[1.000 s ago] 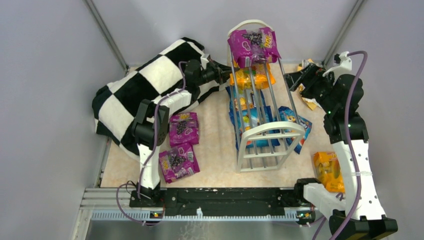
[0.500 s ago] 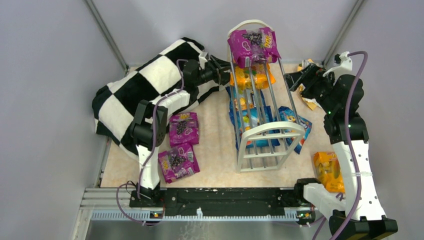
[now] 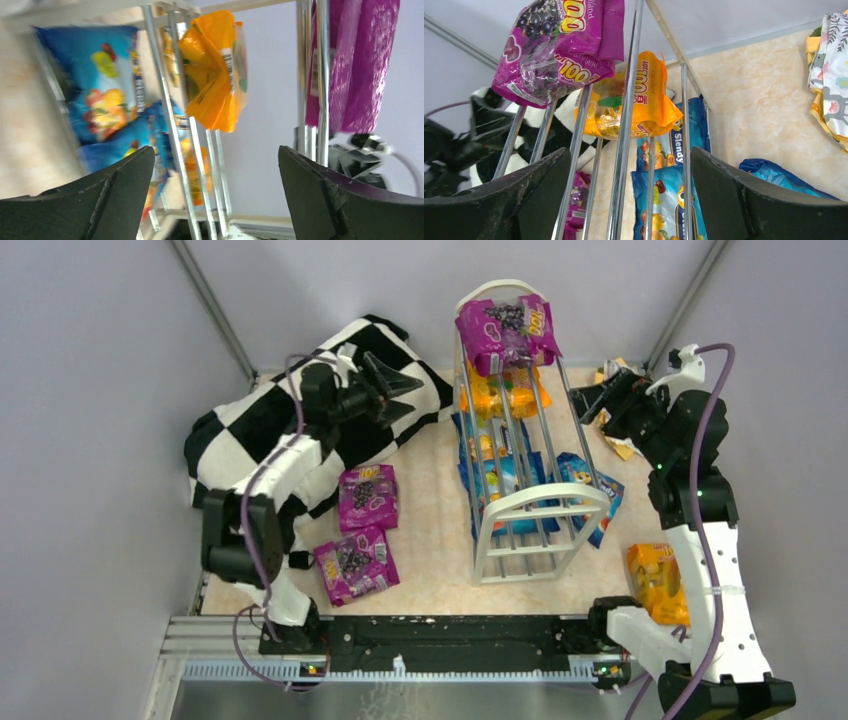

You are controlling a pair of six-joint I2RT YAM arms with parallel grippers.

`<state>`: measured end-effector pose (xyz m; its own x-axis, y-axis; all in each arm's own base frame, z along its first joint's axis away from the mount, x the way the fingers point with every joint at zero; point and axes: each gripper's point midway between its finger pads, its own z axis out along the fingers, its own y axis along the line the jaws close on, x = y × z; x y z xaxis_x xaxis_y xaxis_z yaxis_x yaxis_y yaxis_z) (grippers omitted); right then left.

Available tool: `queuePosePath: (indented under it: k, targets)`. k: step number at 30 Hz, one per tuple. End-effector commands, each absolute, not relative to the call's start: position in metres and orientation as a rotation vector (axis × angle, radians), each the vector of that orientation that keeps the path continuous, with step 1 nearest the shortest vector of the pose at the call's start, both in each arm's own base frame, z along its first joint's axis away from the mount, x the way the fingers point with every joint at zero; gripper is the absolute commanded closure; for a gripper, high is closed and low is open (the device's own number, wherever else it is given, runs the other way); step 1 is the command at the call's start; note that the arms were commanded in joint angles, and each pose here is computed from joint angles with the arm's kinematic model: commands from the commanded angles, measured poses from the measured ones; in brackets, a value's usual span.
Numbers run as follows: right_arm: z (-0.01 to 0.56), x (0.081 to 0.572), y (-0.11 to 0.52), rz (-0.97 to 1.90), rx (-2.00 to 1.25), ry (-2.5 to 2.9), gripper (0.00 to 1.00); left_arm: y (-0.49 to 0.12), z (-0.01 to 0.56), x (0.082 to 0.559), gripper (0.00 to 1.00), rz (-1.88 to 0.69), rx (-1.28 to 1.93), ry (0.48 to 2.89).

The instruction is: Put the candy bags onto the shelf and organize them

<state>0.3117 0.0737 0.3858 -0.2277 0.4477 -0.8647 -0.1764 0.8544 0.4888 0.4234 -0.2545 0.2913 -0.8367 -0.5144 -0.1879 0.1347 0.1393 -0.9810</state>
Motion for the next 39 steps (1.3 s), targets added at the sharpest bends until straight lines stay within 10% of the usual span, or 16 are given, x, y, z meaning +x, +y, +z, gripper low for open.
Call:
queuePosePath:
  k: [1,11,21,39]
  targets:
    - [0.392,0.306,0.072,0.556,0.18,1.683,0.12,-0.216,0.283,0.371,0.01,-1.241,-0.031,2.054]
    - [0.396,0.303,0.052,0.424,0.21,1.67,0.11,-0.155,0.191,0.235,0.01,-0.866,-0.034,2.374]
    - [0.38,0.313,0.066,0.503,0.193,1.728,0.11,-0.059,0.148,0.219,0.02,-0.23,-0.702,2.423]
    - [0.371,0.313,0.071,0.528,0.167,1.741,0.11,-0.087,0.075,0.188,0.02,-0.456,-0.958,2.48]
